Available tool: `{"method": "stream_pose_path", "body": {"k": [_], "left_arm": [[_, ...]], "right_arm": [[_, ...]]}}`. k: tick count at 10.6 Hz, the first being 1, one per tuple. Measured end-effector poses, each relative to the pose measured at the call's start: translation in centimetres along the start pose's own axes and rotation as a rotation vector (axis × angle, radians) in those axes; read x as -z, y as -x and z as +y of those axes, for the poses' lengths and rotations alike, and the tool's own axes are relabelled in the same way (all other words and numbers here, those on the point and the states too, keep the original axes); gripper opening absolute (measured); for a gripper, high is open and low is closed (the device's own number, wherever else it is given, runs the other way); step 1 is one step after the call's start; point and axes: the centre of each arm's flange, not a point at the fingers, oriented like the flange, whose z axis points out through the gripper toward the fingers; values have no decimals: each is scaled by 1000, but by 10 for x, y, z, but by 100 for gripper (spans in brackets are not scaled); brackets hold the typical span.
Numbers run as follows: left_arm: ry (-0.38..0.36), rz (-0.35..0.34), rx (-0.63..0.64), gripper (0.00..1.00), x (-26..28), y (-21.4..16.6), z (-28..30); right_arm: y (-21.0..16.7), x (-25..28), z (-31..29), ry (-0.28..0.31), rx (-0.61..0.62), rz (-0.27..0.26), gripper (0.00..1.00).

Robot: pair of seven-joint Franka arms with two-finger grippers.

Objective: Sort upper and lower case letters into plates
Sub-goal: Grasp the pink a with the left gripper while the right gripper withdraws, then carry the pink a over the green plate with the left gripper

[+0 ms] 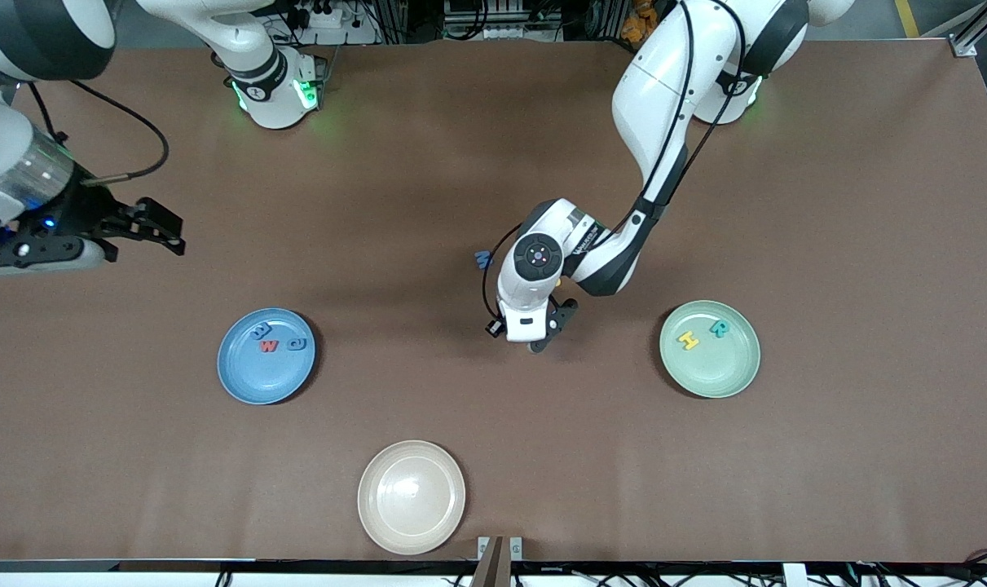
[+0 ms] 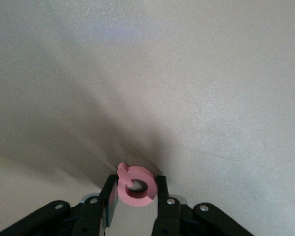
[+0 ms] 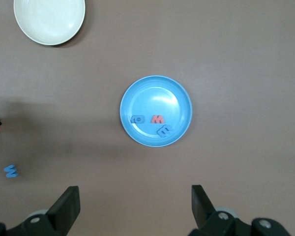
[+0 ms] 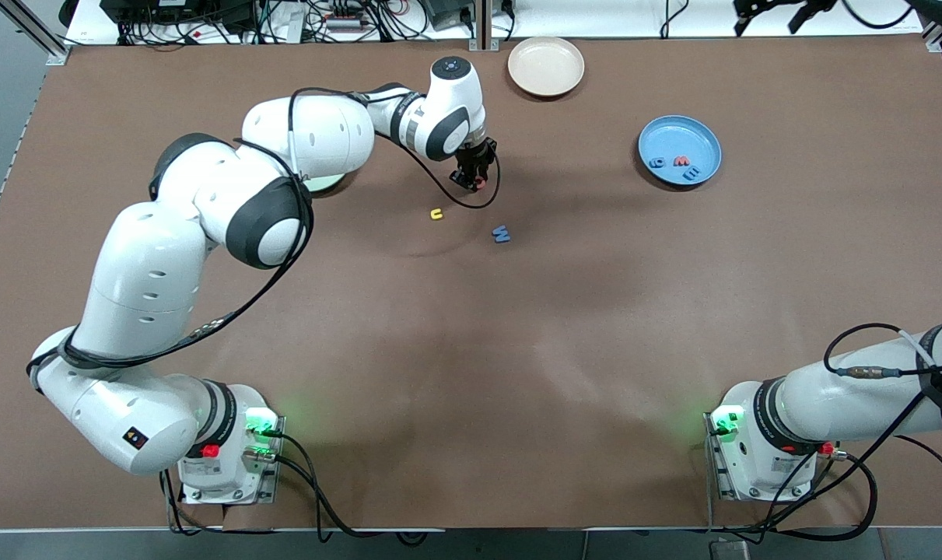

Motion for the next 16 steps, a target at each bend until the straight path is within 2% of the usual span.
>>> {"method": "stream_pose_path", "body": {"k": [3, 6, 8, 10, 12, 14, 16], "left_arm": [[0, 0, 6, 36, 3, -5, 1], [-47, -4, -12, 36, 37, -30, 2], [-81, -11, -68, 36, 81, -64, -1], [-104, -22, -140, 36, 136, -119, -13], [-113, -37, -205, 36, 183, -193, -41], [-134, -68, -280, 36, 200, -268, -87], [-151, -106, -336, 36, 195, -328, -135]], "right_arm": [[-15, -24, -43, -11, -63, -21, 100], [-24, -40, -96, -31, -21, 8, 100], [-27, -70, -155, -56, -3, 33, 100], [-18, -117, -227, -67, 4, 22, 100], [1, -172, -295, -42, 11, 10, 100], [23, -225, -357, 9, -18, 9, 100], [37, -266, -413, 16, -50, 6, 96]]}}
